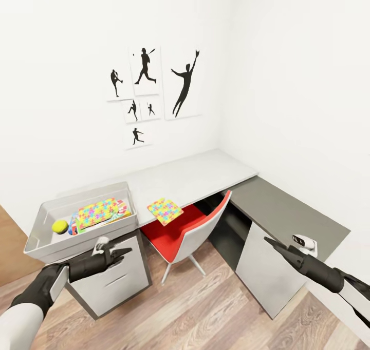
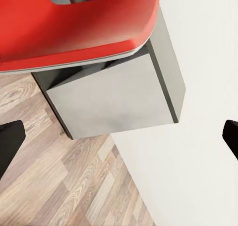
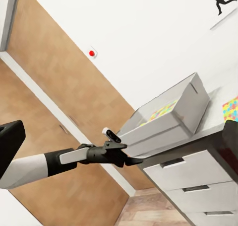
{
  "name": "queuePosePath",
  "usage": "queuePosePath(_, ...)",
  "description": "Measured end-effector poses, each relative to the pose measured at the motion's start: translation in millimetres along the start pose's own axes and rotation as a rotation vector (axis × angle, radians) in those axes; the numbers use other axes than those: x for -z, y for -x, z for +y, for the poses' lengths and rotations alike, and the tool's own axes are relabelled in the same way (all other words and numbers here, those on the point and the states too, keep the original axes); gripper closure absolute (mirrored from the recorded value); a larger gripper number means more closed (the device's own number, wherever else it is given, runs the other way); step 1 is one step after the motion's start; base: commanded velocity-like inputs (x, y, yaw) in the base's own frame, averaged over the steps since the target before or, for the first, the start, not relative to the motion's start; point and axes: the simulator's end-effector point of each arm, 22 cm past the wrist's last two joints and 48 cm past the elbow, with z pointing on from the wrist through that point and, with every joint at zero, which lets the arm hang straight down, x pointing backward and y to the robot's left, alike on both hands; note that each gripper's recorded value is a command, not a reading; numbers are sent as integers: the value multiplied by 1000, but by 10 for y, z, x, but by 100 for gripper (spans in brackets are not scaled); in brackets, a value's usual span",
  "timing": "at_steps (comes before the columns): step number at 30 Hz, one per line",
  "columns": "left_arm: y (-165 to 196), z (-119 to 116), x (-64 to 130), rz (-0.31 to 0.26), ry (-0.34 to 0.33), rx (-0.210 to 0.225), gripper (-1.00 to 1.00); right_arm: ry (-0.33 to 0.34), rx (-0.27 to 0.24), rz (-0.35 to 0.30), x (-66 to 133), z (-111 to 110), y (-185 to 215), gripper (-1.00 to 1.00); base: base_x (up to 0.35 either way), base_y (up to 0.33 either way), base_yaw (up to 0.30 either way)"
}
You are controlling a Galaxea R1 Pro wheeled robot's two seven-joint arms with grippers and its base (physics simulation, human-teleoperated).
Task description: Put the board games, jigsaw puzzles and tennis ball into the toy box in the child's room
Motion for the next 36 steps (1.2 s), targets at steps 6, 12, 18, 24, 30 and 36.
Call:
queuePosePath(6, 54, 10, 30, -24, 1, 8, -100, -11, -2, -2, 18, -28, -10, -100, 183, 0, -3)
queuePosePath(12, 63, 11, 31, -28, 0, 9, -100, -13, -4, -2, 37, -37, -16, -100, 108, 0, -1)
queuePosePath(18, 63, 14, 29, -28, 1, 9, -100, -13, -5, -4, 40, -40, -17, -100, 20, -11, 0)
queuePosePath(24, 73, -4, 33, -30, 0, 7, -100, -7, -1, -6, 36, -14, 0, -100, 4, -170, 3)
queuePosePath(30, 91, -27, 45, -33, -2, 3, -100, -1, 2, -7, 25, 10, 6, -100, 2, -131, 21)
queuePosePath(36, 91, -34, 43, -33, -2, 1, -100, 1, 4, -7, 19, 20, 6, -100, 106, -23, 4)
